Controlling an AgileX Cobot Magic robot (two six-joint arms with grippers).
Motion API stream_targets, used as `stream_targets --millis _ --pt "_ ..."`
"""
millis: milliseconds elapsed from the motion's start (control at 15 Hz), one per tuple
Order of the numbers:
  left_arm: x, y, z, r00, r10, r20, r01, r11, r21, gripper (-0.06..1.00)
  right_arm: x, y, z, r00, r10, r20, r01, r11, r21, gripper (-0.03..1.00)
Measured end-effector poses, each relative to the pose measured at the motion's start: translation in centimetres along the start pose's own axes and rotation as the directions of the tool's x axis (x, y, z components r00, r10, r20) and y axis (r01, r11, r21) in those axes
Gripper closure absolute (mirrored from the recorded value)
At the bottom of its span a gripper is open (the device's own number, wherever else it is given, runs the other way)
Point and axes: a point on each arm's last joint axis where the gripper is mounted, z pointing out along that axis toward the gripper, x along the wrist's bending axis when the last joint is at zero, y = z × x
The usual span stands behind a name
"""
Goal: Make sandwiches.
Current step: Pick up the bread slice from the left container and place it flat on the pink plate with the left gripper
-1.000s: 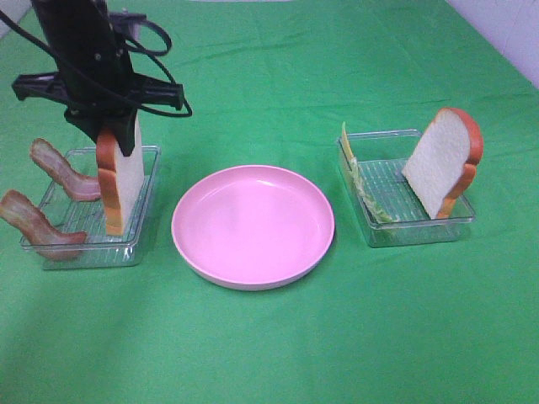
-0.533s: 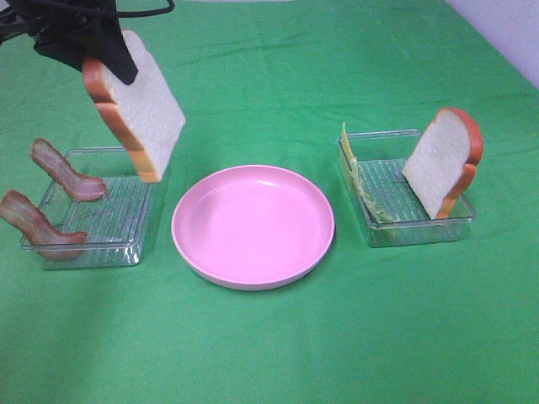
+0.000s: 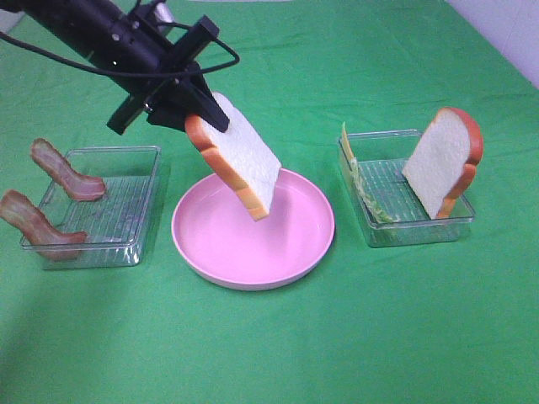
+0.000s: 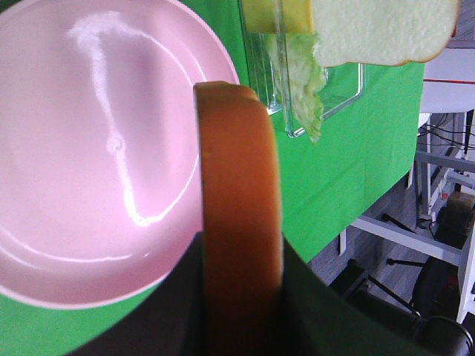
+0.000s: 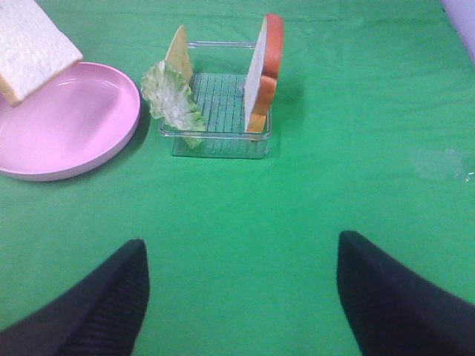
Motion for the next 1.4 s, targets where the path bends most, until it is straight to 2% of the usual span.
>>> stream_targets --millis 267,600,800,933,1067,1200,1400 --pt "0.6 0.2 5.2 1.0 -0.024 -0.012 0.024 1.0 0.014 0.74 0.0 0.0 0.0 1.0 0.0 0.0 0.0 1.0 0.0 0.29" --pt "0.8 -0.2 8.1 0.999 -0.044 -0.013 0.045 0.998 0.037 0.74 0.0 0.0 0.0 1.0 0.0 0.0 0.0 1.0 0.0 0.29" --pt "1.0 -0.2 8.2 0.999 -0.04 -0.027 0.041 0.998 0.039 0.74 0.0 0.0 0.0 1.0 0.0 0.0 0.0 1.0 0.0 0.29" --pt "1.2 -0.2 8.2 0.999 -0.027 -0.046 0.029 0.999 0.042 0.6 0.0 0.0 0.0 1.0 0.0 0.0 0.0 1.0 0.0 0.29" --pt "1.3 -0.2 8.2 0.998 -0.021 -0.054 0.024 0.999 0.043 0.34 0.0 0.0 0.0 1.0 0.0 0.0 0.0 1.0 0.0 0.29" --pt "1.3 -0.2 8.0 0.997 0.001 -0.079 0.003 0.999 0.043 0.16 0.0 0.0 0.0 1.0 0.0 0.0 0.0 1.0 0.0 0.29" --pt "1.0 -0.3 6.5 0.983 0.084 -0.164 -0.08 0.996 0.03 0.11 0.0 0.0 0.0 1.0 0.0 0.0 0.0 1.0 0.0 0.29"
